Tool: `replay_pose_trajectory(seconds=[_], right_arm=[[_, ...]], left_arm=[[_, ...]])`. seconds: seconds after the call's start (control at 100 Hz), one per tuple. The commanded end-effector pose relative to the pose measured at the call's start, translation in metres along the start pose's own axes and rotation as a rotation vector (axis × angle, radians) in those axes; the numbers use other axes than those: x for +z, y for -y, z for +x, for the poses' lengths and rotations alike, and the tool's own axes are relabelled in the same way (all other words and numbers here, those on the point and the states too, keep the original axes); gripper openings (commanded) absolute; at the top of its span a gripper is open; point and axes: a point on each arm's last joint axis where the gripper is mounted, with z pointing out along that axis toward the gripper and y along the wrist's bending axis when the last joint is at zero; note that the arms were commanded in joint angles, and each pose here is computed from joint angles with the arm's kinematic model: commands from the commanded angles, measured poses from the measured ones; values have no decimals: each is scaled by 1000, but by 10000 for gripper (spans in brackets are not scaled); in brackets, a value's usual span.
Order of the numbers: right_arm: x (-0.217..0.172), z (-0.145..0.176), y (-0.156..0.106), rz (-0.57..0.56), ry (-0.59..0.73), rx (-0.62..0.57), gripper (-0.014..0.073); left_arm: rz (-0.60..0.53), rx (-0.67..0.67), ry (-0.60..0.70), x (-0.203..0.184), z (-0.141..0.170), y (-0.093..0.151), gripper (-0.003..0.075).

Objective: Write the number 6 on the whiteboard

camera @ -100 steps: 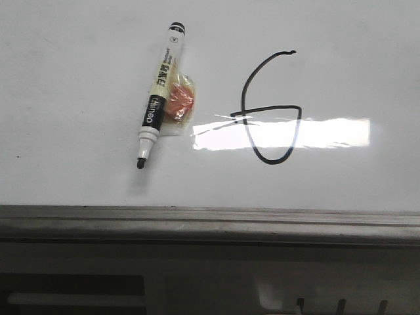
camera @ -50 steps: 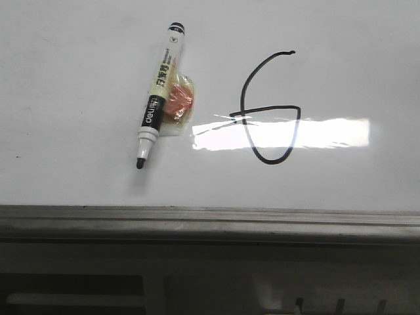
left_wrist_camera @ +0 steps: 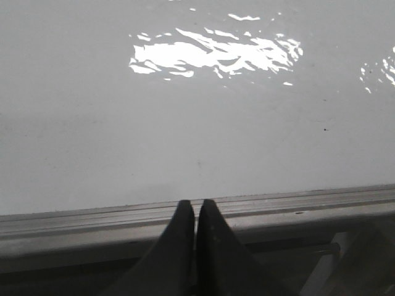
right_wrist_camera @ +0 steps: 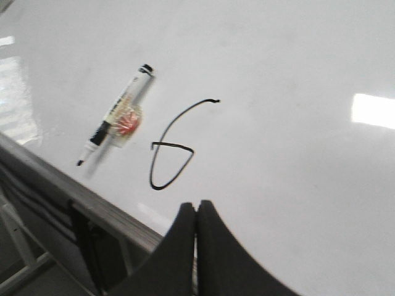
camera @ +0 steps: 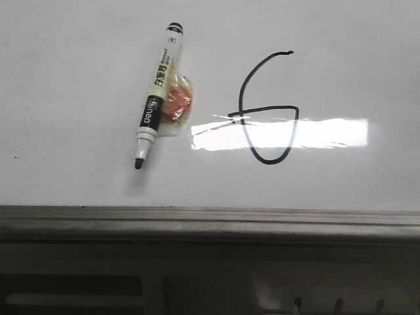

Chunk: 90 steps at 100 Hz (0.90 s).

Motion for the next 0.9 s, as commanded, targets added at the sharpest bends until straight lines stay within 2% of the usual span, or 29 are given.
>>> replay_pose_trajectory(seconds=[0.0,0.17,0.31,0.43,0.89], right_arm=[[9,6,-1,80,95,2,-55],[20,47,17,347,122,-9,-55],[21,73,24,459,47,13,-55],[17,82,24,485,-34,9,-55],[16,84,24,492,-53,-10,-55]], left_arm=[[-6,-17,3,3,11,-2,-19],[-6,-17,3,3,11,-2,-19],[-6,-17,3,3,11,-2,-19],[-6,-17,3,3,11,-2,-19],[-6,-17,3,3,11,-2,-19]])
